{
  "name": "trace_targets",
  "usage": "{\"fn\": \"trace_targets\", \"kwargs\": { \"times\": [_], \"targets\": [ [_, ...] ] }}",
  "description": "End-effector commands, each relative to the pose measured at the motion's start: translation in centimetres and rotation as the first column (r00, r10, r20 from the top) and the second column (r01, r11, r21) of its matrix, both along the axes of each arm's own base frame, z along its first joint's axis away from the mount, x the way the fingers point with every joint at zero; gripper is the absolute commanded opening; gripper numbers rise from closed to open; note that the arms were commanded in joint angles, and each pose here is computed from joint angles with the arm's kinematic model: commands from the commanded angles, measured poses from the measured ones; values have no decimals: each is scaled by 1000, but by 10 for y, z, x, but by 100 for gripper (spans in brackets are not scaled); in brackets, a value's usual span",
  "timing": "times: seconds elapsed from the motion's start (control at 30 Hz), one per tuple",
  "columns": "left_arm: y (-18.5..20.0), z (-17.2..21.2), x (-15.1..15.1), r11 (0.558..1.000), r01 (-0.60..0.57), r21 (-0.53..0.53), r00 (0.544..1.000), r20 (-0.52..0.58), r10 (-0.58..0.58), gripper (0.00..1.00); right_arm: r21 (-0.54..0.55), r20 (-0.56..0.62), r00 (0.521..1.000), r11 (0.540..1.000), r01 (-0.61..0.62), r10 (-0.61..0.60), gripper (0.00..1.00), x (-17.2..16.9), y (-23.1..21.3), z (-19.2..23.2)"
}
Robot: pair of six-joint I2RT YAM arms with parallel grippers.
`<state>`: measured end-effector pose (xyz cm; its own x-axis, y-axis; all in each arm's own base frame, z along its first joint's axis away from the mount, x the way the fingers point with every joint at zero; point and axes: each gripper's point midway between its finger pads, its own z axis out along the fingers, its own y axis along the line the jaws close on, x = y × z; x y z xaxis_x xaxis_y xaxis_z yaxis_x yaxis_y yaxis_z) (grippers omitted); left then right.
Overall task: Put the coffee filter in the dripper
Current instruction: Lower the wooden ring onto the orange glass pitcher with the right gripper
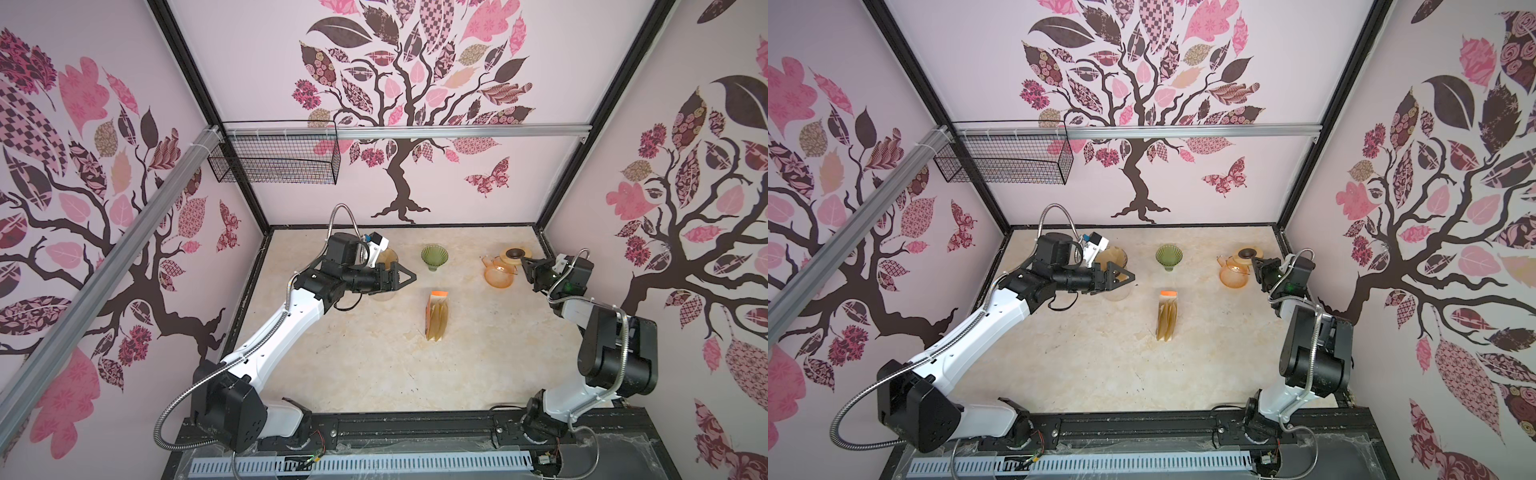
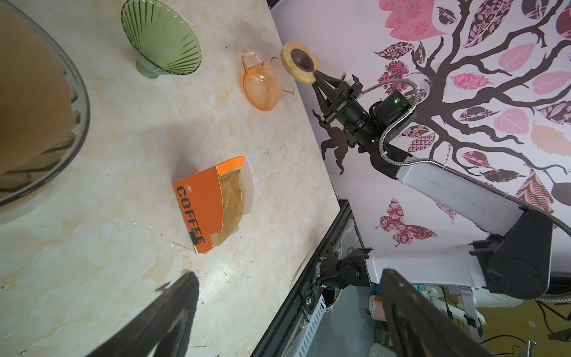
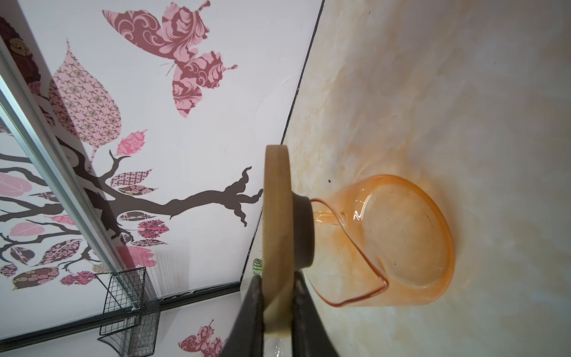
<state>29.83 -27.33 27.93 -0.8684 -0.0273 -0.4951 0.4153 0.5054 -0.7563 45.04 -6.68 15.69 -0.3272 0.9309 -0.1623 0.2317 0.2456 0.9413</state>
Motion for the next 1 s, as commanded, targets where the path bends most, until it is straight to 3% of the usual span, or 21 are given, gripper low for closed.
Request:
{"fn": "trace_targets", "kwargs": {
  "times": [0.0, 0.63, 0.97],
  "targets": [
    [-5, 11, 3, 1000, 25, -12, 998, 57, -24, 94, 5, 92, 994, 998, -61, 60, 0, 13, 6, 26],
    [12, 18, -9, 999, -25, -30, 971, 237, 31, 98, 47, 66, 990, 991, -124, 121, 0, 19, 18, 5],
    [13, 6, -9, 999, -33, -38, 971, 238, 41, 98, 55, 49, 989, 989, -139, 136, 0, 23, 20, -6]
  ]
}}
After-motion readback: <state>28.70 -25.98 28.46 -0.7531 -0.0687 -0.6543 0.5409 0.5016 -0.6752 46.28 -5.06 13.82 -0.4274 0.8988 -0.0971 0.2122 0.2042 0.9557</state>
